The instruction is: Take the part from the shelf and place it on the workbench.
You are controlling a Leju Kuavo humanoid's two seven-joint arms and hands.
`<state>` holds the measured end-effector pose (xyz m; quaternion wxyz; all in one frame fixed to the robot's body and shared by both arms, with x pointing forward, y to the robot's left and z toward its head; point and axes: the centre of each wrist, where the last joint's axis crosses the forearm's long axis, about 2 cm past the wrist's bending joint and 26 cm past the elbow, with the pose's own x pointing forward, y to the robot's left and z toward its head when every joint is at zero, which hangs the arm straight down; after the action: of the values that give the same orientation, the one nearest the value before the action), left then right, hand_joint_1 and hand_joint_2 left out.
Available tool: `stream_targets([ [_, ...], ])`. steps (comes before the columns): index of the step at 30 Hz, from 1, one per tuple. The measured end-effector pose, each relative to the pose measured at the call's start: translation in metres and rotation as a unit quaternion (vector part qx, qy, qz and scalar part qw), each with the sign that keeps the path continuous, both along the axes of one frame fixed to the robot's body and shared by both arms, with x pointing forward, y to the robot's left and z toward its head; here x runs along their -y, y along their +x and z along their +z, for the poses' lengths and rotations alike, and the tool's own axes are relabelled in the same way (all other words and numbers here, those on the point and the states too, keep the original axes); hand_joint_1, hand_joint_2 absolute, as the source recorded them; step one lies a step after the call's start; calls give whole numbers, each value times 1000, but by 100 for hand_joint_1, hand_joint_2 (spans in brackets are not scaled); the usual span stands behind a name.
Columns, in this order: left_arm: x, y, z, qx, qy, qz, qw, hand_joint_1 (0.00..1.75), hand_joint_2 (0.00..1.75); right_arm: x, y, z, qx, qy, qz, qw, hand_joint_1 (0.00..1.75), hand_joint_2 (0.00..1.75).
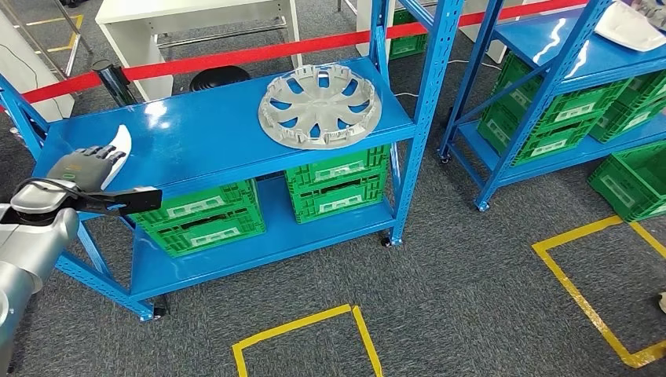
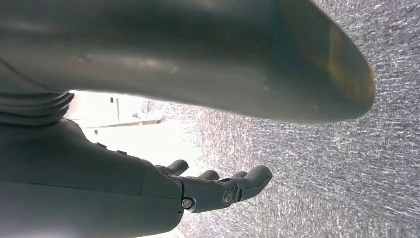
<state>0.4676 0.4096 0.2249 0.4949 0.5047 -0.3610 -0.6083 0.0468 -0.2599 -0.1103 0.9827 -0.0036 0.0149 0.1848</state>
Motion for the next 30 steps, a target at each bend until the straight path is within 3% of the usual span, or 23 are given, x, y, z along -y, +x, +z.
stream_targets([
  [6,-4,6,19,15,9,10,1000,0,0,0,0,0,0,1,-2,1000,0,0],
  [17,-13,8,33,32,-2,31,999,0,0,-3,0,0,1,3,2,1000,0,0],
  [30,-34,-3,20,26,-9,40,999,0,0,3,-6,-1,-1,5,12,1000,0,0],
])
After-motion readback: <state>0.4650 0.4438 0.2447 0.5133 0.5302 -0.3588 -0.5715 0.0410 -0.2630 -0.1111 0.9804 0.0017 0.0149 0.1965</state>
